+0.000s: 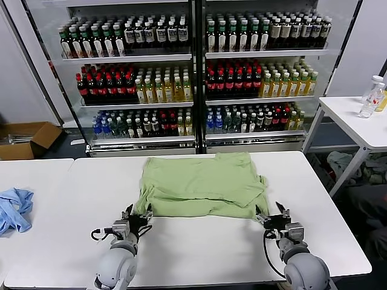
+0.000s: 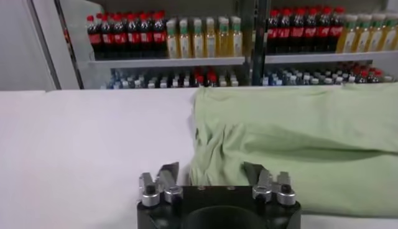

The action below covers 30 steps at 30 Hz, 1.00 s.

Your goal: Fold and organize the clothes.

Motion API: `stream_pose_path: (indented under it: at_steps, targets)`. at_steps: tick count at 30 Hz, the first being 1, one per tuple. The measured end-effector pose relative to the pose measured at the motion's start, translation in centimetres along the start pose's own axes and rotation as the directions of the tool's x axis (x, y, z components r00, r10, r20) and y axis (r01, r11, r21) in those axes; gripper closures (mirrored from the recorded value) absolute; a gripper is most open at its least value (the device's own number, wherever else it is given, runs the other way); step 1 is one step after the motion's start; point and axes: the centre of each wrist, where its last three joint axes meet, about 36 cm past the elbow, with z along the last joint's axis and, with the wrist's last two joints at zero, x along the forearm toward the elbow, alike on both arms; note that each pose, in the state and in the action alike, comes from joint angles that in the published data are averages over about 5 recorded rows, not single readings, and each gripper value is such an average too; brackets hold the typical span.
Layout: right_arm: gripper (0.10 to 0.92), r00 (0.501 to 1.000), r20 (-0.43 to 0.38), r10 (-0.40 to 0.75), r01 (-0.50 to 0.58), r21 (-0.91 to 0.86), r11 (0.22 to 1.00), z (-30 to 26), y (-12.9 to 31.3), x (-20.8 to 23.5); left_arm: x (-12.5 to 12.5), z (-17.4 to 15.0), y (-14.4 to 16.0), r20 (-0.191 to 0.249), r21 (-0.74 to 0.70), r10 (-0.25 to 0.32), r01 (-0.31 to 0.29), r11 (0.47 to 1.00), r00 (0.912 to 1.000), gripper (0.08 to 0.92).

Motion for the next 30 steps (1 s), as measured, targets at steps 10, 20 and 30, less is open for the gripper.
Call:
stream_pose_path:
  at_steps: [10,20,30]
  targets:
    - [0.768,0.999,-0.028,-0.028,0.028,-0.017,0.999,0.6,-0.9,0.2,-0.6,0.0,0.6,-0.011,0.033,0.031,-0.031,0.999,0.9994,0.729]
    - [0.915,0.999,-0.022,-0.032,0.032,-0.011,0.999,0.4,-2.7,1.2,-0.1,-0.2,0.9,-0.002,0.083,0.051,-0.051,0.995,0.9987,0.899]
    - [0.915,1.000,-0.016,-0.022,0.022,0.014,1.000,0.6,-3.5,5.2,5.3,0.7,0.4,0.010,0.083,0.078,-0.078,0.993,0.9969,0.899]
